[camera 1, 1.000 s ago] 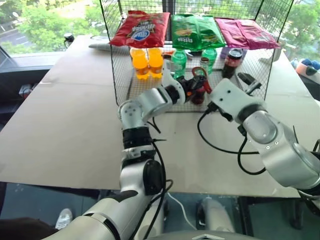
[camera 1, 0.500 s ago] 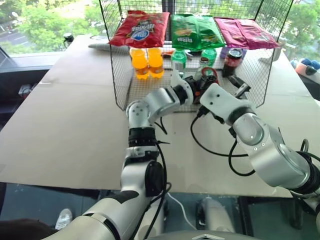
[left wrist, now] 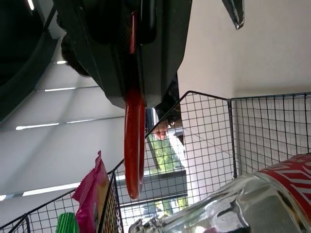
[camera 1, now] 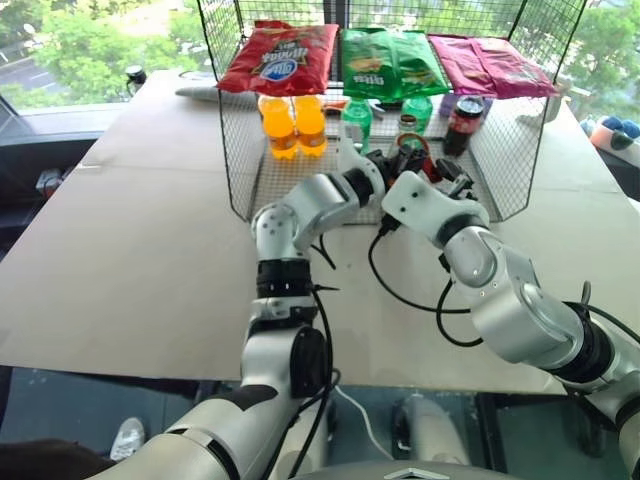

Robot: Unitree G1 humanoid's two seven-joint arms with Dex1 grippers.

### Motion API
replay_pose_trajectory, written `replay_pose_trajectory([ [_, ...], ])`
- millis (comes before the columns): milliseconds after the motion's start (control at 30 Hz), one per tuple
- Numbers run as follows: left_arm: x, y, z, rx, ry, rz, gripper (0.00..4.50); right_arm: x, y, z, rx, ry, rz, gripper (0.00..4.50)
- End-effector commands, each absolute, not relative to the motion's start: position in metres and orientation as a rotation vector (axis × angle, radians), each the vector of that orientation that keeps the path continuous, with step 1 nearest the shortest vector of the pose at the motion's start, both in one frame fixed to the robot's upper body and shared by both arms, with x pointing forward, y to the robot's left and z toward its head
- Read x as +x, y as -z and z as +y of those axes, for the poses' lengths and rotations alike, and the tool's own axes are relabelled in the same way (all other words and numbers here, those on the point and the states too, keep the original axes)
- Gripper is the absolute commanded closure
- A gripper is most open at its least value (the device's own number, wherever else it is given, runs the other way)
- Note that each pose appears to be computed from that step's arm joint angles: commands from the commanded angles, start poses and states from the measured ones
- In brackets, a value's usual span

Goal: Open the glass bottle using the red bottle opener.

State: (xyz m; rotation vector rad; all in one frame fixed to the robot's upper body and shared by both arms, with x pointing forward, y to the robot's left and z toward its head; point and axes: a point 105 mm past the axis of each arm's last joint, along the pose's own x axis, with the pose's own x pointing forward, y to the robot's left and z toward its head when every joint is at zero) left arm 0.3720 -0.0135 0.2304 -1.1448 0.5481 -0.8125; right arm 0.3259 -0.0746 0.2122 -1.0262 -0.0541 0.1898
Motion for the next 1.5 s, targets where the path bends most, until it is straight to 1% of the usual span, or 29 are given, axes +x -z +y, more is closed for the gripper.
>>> replay_pose_trajectory([
  [33,0.361,-0.23,-0.019,-1.199,0.828,0.548,4.5,0.324,-0.227,-0.071,-1.013,-0.175,-0.125,1.05],
  [200,0.36,-0.229,-0.012,-1.211,0.79,0.541,4.5,0.326,-0.228,-0.066,-1.008,-0.189,-0.146,1.05],
  [300,0.361,-0.229,-0.01,-1.218,0.77,0.534,4.5,0.326,-0.229,-0.06,-1.007,-0.215,-0.163,1.85],
  [333,0.361,-0.229,-0.009,-1.218,0.768,0.533,4.5,0.326,-0.229,-0.058,-1.008,-0.224,-0.164,2.29],
  [500,0.361,-0.231,-0.009,-1.216,0.767,0.525,4.5,0.328,-0.227,-0.054,-1.017,-0.237,-0.167,2.29],
  [800,0.361,-0.231,-0.007,-1.218,0.759,0.519,4.5,0.335,-0.229,-0.056,-1.035,-0.2,-0.165,2.29],
  [1500,0.362,-0.231,-0.001,-1.219,0.729,0.498,4.5,0.335,-0.23,-0.058,-1.034,-0.187,-0.152,2.29],
])
